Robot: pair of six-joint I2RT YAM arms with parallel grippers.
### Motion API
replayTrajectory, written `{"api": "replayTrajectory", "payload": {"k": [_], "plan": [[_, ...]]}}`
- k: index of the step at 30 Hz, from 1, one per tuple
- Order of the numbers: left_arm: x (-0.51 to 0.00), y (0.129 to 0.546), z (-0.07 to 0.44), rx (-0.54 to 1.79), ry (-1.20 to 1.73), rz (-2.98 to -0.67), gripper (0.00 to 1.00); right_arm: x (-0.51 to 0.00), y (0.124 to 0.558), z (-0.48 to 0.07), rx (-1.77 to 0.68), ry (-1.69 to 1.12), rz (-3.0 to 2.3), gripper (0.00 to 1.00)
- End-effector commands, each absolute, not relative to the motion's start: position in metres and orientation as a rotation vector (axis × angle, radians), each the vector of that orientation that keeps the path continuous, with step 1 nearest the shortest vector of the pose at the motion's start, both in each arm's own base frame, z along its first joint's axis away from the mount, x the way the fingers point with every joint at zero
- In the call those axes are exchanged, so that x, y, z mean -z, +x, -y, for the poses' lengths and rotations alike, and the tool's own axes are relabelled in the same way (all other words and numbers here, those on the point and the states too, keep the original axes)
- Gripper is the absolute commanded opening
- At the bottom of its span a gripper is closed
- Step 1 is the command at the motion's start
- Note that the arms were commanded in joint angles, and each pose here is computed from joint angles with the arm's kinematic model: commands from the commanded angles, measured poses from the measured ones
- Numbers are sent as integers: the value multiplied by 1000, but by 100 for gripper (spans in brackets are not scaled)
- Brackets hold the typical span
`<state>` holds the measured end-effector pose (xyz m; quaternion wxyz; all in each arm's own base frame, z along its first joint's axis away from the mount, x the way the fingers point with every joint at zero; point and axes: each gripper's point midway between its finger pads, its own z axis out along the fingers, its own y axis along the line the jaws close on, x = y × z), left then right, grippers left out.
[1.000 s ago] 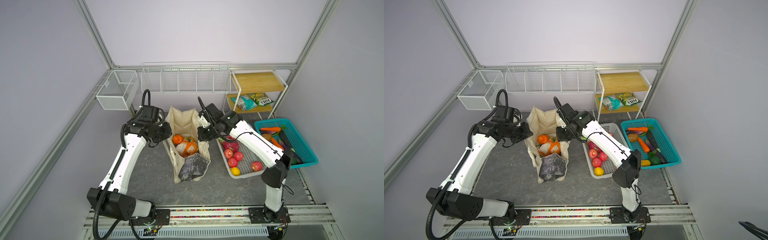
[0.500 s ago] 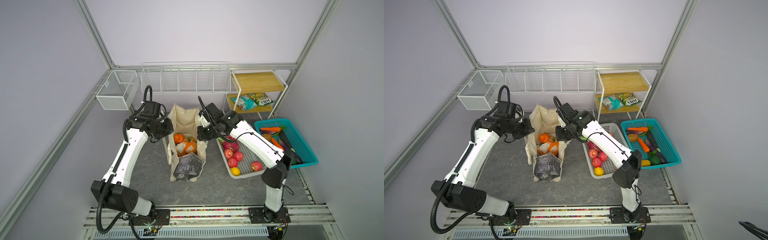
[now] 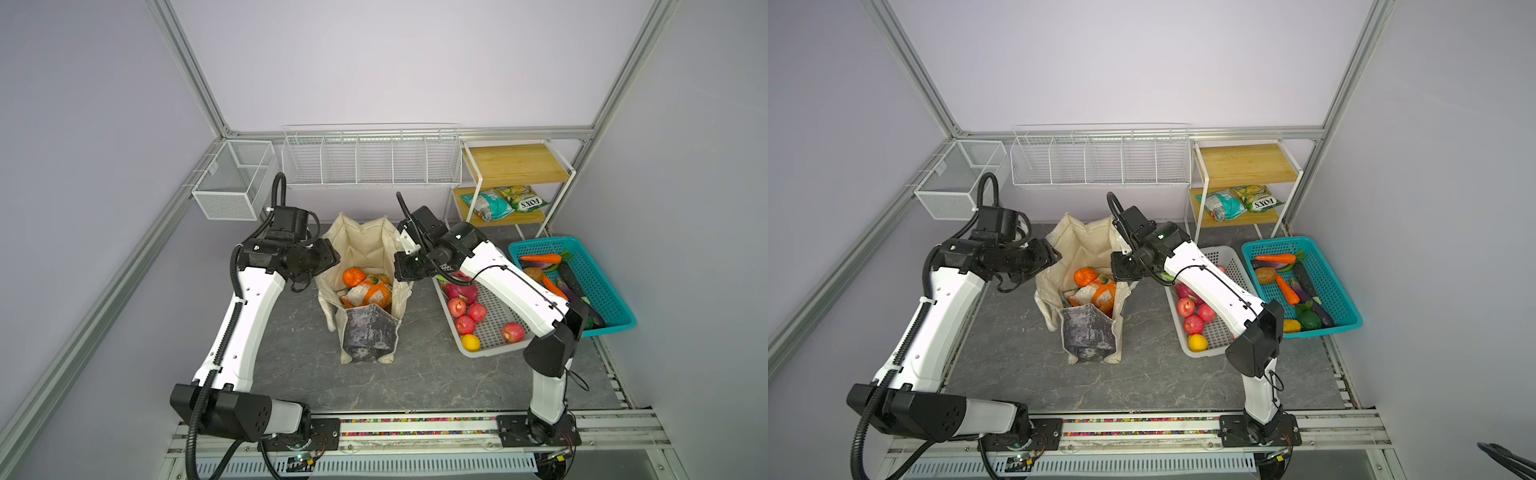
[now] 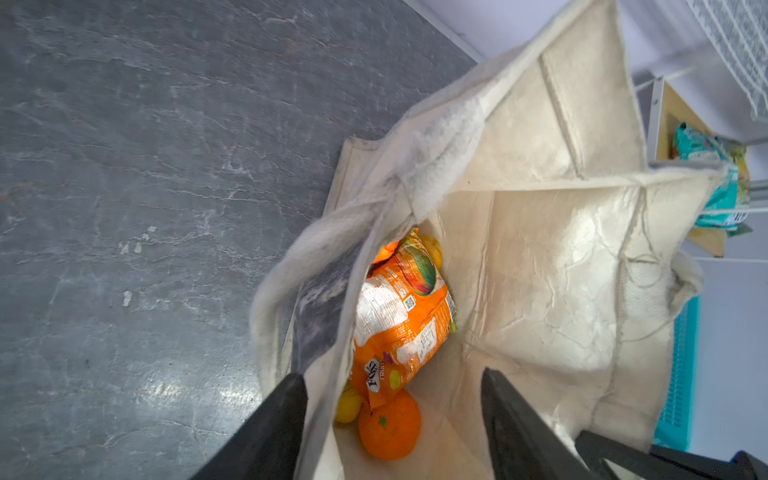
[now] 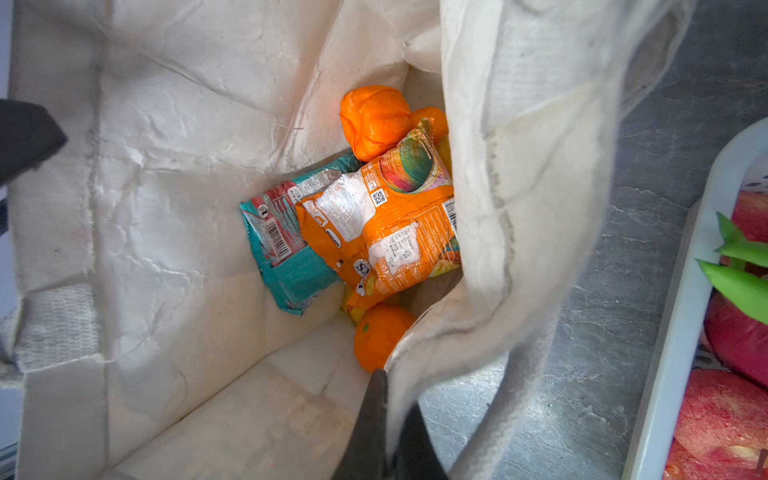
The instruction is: Place the food into the grocery bag and tie it
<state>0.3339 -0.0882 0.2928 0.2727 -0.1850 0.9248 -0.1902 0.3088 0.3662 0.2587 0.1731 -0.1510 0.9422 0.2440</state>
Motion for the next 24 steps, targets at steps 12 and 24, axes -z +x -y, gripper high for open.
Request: {"api": "replayTrajectory", "payload": {"k": [12,24], "plan": [[-264,273,5,305,-1034,-2329,59,-278,304,-370,-720,-497,-2629,14],[-185,274,41,688,-1188,-2347,63,-272,307,-368,-722,-508,-2645,14]]}}
